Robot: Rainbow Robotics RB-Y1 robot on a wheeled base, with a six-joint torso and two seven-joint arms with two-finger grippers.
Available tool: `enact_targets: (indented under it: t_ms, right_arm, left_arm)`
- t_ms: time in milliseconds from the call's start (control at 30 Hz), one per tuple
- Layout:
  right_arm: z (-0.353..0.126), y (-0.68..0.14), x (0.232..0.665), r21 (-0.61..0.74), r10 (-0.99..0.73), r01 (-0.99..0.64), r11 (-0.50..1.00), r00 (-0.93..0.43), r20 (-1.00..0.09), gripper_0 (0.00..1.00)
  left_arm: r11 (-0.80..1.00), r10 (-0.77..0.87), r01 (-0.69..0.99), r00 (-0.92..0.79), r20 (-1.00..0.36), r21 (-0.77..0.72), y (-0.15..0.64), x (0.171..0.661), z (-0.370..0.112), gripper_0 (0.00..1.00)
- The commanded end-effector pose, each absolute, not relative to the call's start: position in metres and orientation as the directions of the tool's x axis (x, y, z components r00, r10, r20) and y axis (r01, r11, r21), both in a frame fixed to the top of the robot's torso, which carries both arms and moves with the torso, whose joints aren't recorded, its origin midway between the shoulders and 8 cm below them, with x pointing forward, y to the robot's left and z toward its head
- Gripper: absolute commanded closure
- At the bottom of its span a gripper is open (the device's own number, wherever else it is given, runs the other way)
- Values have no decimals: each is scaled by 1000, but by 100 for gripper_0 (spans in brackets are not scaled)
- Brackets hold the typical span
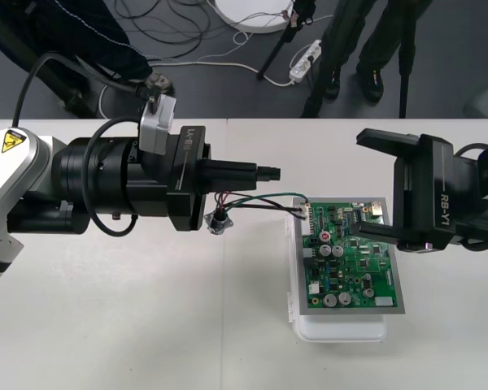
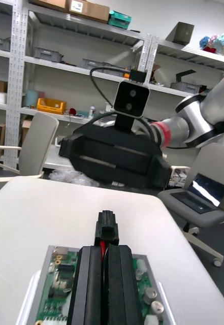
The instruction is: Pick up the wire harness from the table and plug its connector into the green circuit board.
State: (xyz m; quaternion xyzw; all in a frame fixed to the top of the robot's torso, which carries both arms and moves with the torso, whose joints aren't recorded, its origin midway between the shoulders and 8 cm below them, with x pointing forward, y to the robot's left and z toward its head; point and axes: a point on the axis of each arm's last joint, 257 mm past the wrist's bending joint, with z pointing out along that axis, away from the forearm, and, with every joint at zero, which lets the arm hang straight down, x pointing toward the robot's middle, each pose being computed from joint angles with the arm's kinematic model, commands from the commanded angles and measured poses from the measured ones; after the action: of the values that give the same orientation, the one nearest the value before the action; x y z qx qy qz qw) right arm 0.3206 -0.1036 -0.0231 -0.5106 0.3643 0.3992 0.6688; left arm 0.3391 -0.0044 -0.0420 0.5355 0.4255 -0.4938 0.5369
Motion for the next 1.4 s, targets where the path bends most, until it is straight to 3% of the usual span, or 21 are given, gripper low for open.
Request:
enact_targets:
  t_ms: [33, 567, 1067, 1400]
  right_arm:
    - [-23, -128, 331, -352, 48, -923, 156, 363, -930, 0]
    - [-78, -185, 342, -240, -346, -941, 240, 149, -927, 0]
    - [-144, -270, 334, -267, -721, -932, 244, 10, -693, 0]
    - [-178, -329, 323, -267, -884, -935, 233, -89, -459, 0]
  left_arm:
    - [-100, -99, 961, 249, -964, 258, 16, 332, -51, 100]
    - [-159, -53, 964, 209, -977, 215, 64, 338, -121, 100]
    - [-101, 38, 967, 238, -970, 234, 74, 356, -202, 100]
    - [-90, 26, 973, 216, -976, 213, 58, 351, -235, 100]
